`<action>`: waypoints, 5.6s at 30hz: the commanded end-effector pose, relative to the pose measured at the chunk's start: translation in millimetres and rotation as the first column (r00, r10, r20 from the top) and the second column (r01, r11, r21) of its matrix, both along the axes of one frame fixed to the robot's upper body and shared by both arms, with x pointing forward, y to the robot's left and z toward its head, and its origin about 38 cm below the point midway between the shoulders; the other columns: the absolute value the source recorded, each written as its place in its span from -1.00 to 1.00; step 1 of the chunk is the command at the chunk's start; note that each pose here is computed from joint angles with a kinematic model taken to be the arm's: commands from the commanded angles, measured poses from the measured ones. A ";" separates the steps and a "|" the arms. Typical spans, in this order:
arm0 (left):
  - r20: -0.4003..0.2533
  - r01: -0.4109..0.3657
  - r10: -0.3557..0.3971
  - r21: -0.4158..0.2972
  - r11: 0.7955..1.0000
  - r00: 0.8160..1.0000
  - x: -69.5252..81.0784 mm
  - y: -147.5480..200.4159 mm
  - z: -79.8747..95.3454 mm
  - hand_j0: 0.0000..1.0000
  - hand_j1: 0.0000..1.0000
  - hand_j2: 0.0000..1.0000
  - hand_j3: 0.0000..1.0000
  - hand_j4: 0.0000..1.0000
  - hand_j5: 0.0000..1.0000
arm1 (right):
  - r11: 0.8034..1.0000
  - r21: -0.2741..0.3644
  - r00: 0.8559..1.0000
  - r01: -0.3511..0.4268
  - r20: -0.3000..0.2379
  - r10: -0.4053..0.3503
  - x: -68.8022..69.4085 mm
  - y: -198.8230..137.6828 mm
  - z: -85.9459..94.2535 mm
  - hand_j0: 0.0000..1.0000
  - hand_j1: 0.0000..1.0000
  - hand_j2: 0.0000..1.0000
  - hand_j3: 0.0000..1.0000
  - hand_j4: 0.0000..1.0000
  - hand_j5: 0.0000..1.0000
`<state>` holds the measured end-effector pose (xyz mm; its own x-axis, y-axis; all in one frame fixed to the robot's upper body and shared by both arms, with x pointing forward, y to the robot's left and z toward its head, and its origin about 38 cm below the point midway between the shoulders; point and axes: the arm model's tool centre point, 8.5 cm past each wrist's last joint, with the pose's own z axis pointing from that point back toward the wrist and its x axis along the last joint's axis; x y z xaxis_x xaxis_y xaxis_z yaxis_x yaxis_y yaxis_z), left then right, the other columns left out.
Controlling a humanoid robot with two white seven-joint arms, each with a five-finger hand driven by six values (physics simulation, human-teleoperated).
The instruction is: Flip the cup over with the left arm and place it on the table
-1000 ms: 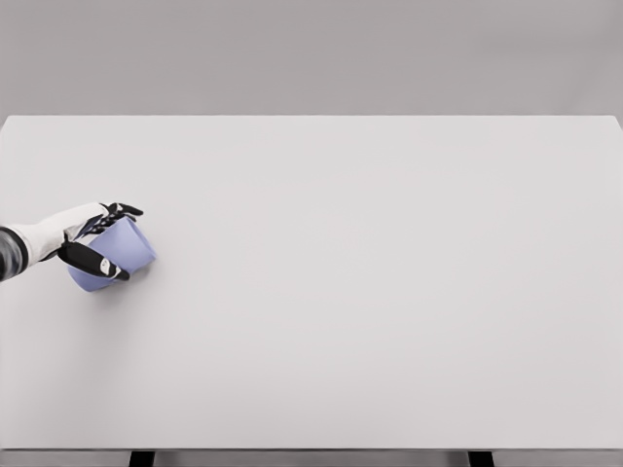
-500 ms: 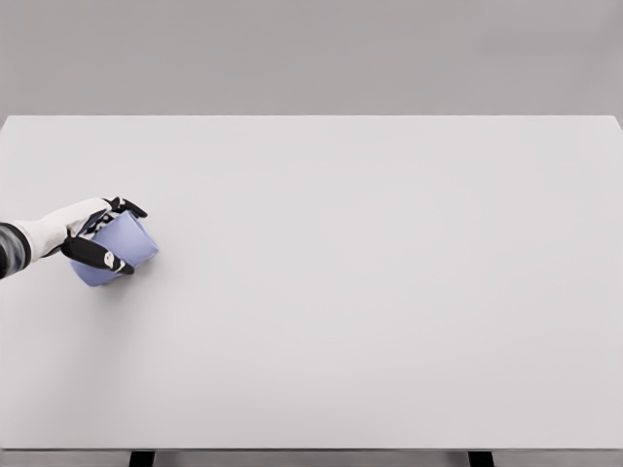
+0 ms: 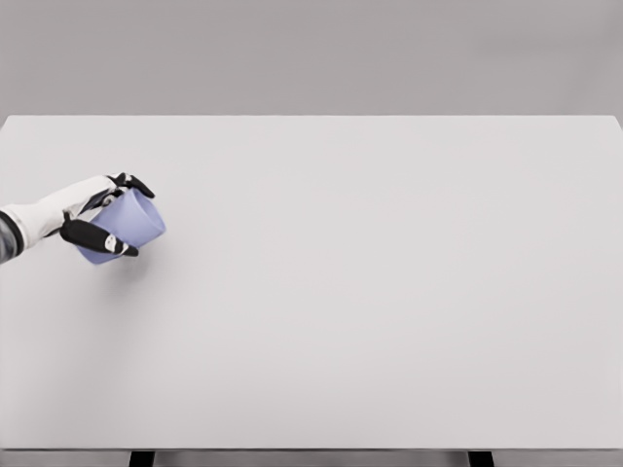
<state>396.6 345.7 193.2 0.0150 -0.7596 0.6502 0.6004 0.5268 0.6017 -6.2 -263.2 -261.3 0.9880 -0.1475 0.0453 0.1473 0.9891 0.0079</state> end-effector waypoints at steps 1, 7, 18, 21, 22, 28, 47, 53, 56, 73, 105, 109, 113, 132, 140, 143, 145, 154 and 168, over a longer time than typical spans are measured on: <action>0.069 0.065 -0.063 -0.026 0.998 0.996 1.6 0.6 8.1 -0.10 -0.10 -0.10 -0.10 -0.10 -0.10 | 1.000 0.000 1.000 0.000 0.000 0.000 0.0 0.0 0.0 1.00 1.00 1.00 1.00 1.00 1.00; 0.136 0.120 -0.109 -0.070 0.990 0.985 5.9 8.9 6.7 -0.10 -0.10 -0.10 -0.10 -0.10 -0.10 | 1.000 0.000 1.000 0.000 0.000 0.000 0.0 0.0 0.0 1.00 1.00 1.00 1.00 1.00 1.00; 0.289 0.215 -0.149 -0.212 0.953 0.946 13.3 15.7 -18.5 -0.10 -0.10 -0.10 -0.10 -0.10 -0.10 | 1.000 0.000 1.000 0.000 0.000 0.000 0.0 0.0 0.0 1.00 1.00 1.00 1.00 1.00 1.00; 0.324 0.244 -0.162 -0.229 0.942 0.932 13.6 11.1 -22.2 -0.09 -0.09 -0.09 -0.09 -0.09 -0.09 | 1.000 0.000 1.000 -0.001 0.000 0.001 0.0 0.0 0.0 1.00 1.00 1.00 1.00 1.00 1.00; 0.335 0.251 -0.161 -0.243 0.937 0.928 14.0 9.5 -27.6 -0.09 -0.09 -0.09 -0.09 -0.09 -0.09 | 1.000 0.000 1.000 0.000 0.000 0.000 0.0 0.0 0.0 1.00 1.00 1.00 1.00 1.00 1.00; 0.418 0.286 -0.141 -0.307 0.908 0.898 14.4 11.0 -44.0 -0.08 -0.08 -0.08 -0.08 -0.08 -0.08 | 1.000 0.000 1.000 0.000 0.000 0.000 0.0 0.0 0.0 1.00 1.00 1.00 1.00 1.00 1.00; 0.335 0.116 0.113 -0.593 0.797 0.936 36.7 19.0 -115.5 -0.07 -0.07 -0.07 -0.07 -0.07 -0.07 | 1.000 0.000 1.000 0.000 0.000 0.000 0.0 0.0 0.0 1.00 1.00 1.00 1.00 1.00 1.00; 0.324 0.102 0.154 -0.653 0.751 0.934 41.1 11.3 -119.0 -0.08 -0.08 -0.08 -0.08 -0.08 -0.08 | 1.000 0.000 1.000 0.000 0.000 0.000 0.0 0.0 0.0 1.00 1.00 1.00 1.00 1.00 1.00; 0.316 0.096 0.161 -0.663 0.742 0.935 40.5 9.7 -121.9 -0.08 -0.08 -0.08 -0.08 -0.08 -0.08 | 1.000 0.000 1.000 0.000 0.000 0.000 0.0 0.0 0.0 1.00 1.00 1.00 1.00 1.00 1.00; 0.319 0.077 0.256 -0.749 0.658 0.912 42.7 5.7 -121.1 -0.09 -0.09 -0.09 -0.09 -0.09 -0.09 | 1.000 0.000 1.000 0.000 0.000 0.000 0.0 0.0 0.0 1.00 1.00 1.00 1.00 1.00 1.00; 0.292 0.046 0.266 -0.748 0.662 0.919 40.9 10.8 -129.8 0.58 0.58 0.58 0.58 0.58 0.58 | 1.000 0.000 1.000 0.000 0.000 0.000 0.0 0.0 0.0 1.00 1.00 1.00 1.00 1.00 1.00; 0.293 0.046 0.266 -0.747 0.663 0.919 40.9 11.5 -129.5 0.64 0.64 0.64 0.64 0.64 0.64 | 1.000 0.000 1.000 0.000 0.000 0.000 0.0 0.0 0.0 1.00 1.00 1.00 1.00 1.00 1.00; 0.293 0.046 0.266 -0.747 0.663 0.919 40.9 11.5 -129.5 0.75 0.75 0.75 0.75 0.75 0.75 | 1.000 0.000 1.000 0.000 0.000 0.000 0.0 0.0 0.0 1.00 1.00 1.00 1.00 1.00 1.00; 0.294 0.045 0.266 -0.744 0.666 0.918 40.3 13.1 -129.2 0.98 0.98 0.98 0.98 0.98 0.98 | 1.000 0.000 1.000 0.000 0.000 0.000 0.0 0.0 0.0 1.00 1.00 1.00 1.00 1.00 1.00; 0.304 0.055 0.261 -0.741 0.669 0.916 40.3 12.4 -126.3 0.99 0.99 0.99 0.99 0.99 0.99 | 1.000 0.000 1.000 0.000 0.000 0.000 0.0 0.0 0.0 1.00 1.00 1.00 1.00 1.00 1.00; 0.303 0.055 0.260 -0.741 0.669 0.917 39.9 12.3 -126.6 0.99 0.99 0.99 0.99 0.99 0.99 | 1.000 0.000 1.000 0.000 0.000 0.000 0.0 0.0 0.0 1.00 1.00 1.00 1.00 1.00 1.00; 0.304 0.055 0.260 -0.740 0.670 0.916 39.8 13.0 -126.3 0.99 0.99 0.99 0.99 0.99 0.99 | 1.000 0.000 1.000 0.000 0.000 0.000 0.0 0.0 0.0 1.00 1.00 1.00 1.00 1.00 1.00; 0.310 0.059 0.261 -0.740 0.670 0.914 42.2 13.6 -123.1 0.99 0.99 0.99 0.99 0.99 0.99 | 1.000 0.000 1.000 0.000 0.000 0.000 0.0 0.0 0.0 1.00 1.00 1.00 1.00 1.00 1.00; 0.318 0.052 0.272 -0.731 0.681 0.908 41.1 25.6 -118.7 1.00 1.00 1.00 1.00 1.00 1.00 | 1.000 0.000 1.000 -0.001 0.000 0.001 0.0 0.0 0.0 1.00 1.00 1.00 1.00 1.00 1.00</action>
<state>437.1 369.5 72.3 -0.2903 -0.0752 0.9540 0.3283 0.9286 0.1731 -6.2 -263.2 -261.3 0.9880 -0.1474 0.0453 0.1472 0.9891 0.0079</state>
